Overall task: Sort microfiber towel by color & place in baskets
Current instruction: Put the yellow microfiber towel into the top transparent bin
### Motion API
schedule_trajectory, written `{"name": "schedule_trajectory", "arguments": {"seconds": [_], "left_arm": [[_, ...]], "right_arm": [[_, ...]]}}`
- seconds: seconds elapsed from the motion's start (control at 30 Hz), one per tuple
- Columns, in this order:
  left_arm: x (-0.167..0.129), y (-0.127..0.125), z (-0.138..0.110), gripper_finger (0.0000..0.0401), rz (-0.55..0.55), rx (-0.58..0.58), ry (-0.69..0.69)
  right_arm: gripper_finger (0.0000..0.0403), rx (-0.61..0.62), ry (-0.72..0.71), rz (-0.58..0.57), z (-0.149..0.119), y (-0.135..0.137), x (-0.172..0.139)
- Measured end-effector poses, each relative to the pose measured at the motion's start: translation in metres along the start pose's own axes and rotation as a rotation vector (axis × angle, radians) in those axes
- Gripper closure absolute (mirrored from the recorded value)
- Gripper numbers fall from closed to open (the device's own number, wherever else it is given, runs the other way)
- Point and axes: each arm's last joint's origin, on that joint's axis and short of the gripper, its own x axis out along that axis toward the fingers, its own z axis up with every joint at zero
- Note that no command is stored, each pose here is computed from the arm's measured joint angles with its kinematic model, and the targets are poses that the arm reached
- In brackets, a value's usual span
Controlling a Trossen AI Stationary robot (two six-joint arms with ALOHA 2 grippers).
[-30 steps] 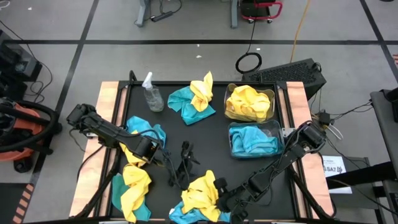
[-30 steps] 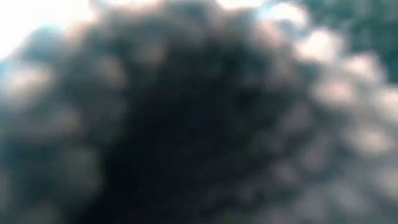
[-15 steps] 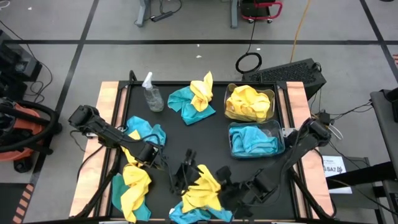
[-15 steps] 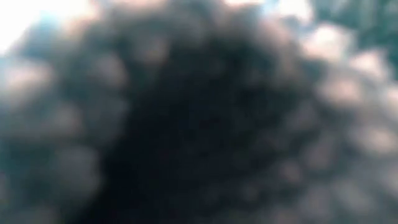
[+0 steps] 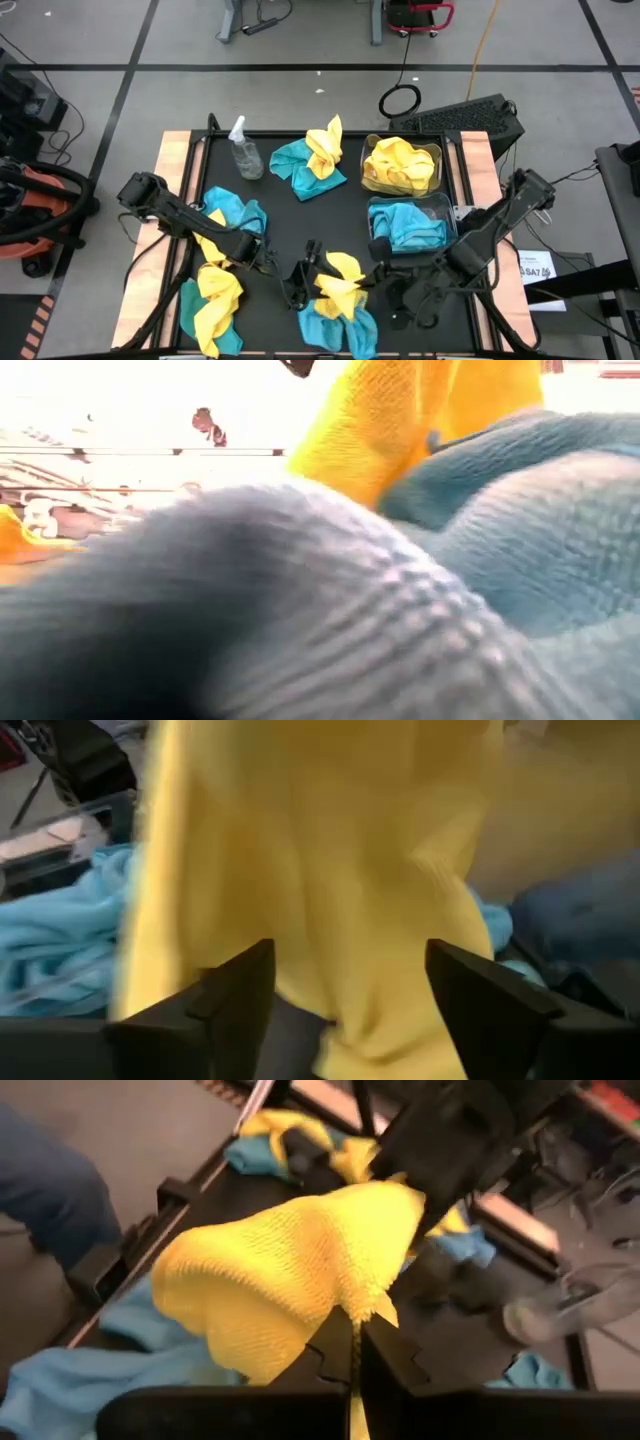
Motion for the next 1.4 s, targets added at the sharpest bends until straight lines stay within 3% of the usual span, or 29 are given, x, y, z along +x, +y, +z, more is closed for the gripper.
{"name": "schedule_trajectory", "arguments": {"seconds": [0.33, 0.5, 0.7, 0.77, 0.87, 1.1, 1.4], "left_arm": [[0.035, 0.004, -0.014, 0.0053, 0.015, -0.111, -0.153], [0.047, 0.013, -0.013, 0.0047, 0.034, -0.206, -0.298], [0.067, 0.022, -0.031, 0.0051, 0.053, -0.269, -0.305], [0.072, 0.023, -0.036, 0.0071, 0.085, -0.272, -0.323], [0.072, 0.023, -0.034, 0.0134, 0.099, -0.229, -0.348], [0.067, 0.027, -0.030, 0.0368, 0.145, -0.079, -0.326], [0.046, 0.063, -0.018, 0.0395, 0.261, -0.006, -0.262]], "right_arm": [[0.0403, 0.014, -0.029, -0.074, 0.002, -0.022, -0.013], [0.0402, -0.003, -0.028, -0.086, 0.002, -0.026, -0.011], [0.0402, -0.024, -0.065, -0.103, 0.006, -0.031, -0.009], [0.0402, -0.029, -0.064, -0.105, 0.006, -0.031, -0.009], [0.0402, -0.022, -0.049, -0.106, 0.004, -0.033, -0.008], [0.0402, 0.015, 0.019, -0.093, -0.003, -0.030, -0.009], [0.0402, 0.118, 0.154, -0.050, -0.019, -0.014, -0.018]]}}
